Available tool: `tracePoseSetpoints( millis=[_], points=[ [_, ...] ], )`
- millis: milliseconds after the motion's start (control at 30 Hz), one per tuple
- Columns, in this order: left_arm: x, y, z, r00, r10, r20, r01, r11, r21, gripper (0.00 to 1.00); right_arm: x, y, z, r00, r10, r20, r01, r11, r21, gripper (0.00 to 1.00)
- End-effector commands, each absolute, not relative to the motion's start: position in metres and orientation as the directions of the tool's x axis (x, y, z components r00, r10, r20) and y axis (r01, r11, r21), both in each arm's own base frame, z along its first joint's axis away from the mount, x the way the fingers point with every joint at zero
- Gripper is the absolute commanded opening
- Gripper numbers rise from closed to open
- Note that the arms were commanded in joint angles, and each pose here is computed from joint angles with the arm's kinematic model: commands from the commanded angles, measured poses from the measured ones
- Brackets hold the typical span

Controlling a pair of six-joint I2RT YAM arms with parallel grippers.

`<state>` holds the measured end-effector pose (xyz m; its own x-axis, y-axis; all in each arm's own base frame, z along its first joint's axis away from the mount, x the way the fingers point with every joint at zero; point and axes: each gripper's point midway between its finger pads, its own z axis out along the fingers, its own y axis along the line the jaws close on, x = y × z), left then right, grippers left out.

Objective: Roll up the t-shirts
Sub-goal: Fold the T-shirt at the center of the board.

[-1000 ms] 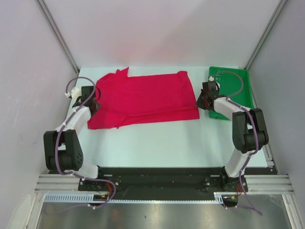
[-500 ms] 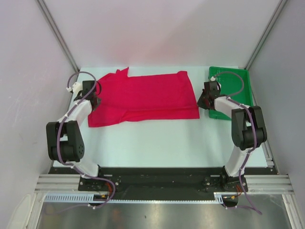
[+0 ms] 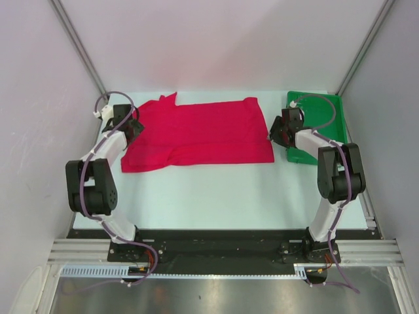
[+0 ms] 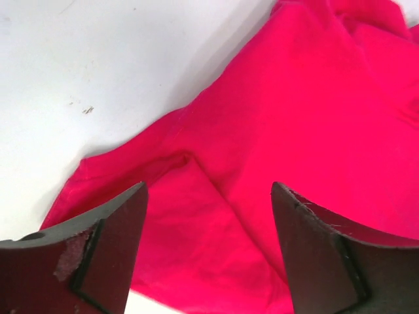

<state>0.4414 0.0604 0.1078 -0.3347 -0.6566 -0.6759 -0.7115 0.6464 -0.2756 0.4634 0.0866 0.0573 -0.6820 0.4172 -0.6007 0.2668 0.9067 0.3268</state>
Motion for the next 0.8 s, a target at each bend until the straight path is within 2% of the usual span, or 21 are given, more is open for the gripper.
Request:
tracePoseSetpoints(
  millis=[0, 67, 133, 267, 500, 767],
  points=[
    [0.418, 0.073, 0.163, -0.241, -0.65, -0.72, -0.716, 0.62, -0.32, 0.82, 0.455, 0.085, 0.102, -0.65, 0.387, -0.654, 0.262, 0.922, 0.284, 0.61],
    [0.392, 0.082, 0.153, -0.21, -0.681, -0.701, -0.762, 0.563, -0.318, 0.82, 0.445, 0.087, 0.103, -0.66, 0.38, -0.648, 0.276, 0.925, 0.262, 0.62],
    [0.368, 0.086, 0.154, -0.172, -0.708, -0.685, -0.777, 0.525, -0.348, 0.75, 0.428, 0.094, 0.099, -0.677, 0.366, -0.638, 0.266, 0.931, 0.251, 0.61],
    [0.325, 0.094, 0.111, -0.148, -0.77, -0.621, -0.825, 0.442, -0.352, 0.6, 0.406, 0.105, 0.083, -0.704, 0.375, -0.604, 0.243, 0.925, 0.292, 0.58],
    [0.322, 0.093, 0.076, -0.12, -0.832, -0.542, -0.854, 0.365, -0.371, 0.46, 0.394, 0.119, 0.053, -0.729, 0.394, -0.559, 0.241, 0.913, 0.329, 0.54],
    [0.331, 0.098, 0.053, -0.115, -0.848, -0.517, -0.878, 0.33, -0.348, 0.48, 0.397, 0.115, 0.037, -0.729, 0.415, -0.544, 0.262, 0.904, 0.338, 0.53]
  ],
)
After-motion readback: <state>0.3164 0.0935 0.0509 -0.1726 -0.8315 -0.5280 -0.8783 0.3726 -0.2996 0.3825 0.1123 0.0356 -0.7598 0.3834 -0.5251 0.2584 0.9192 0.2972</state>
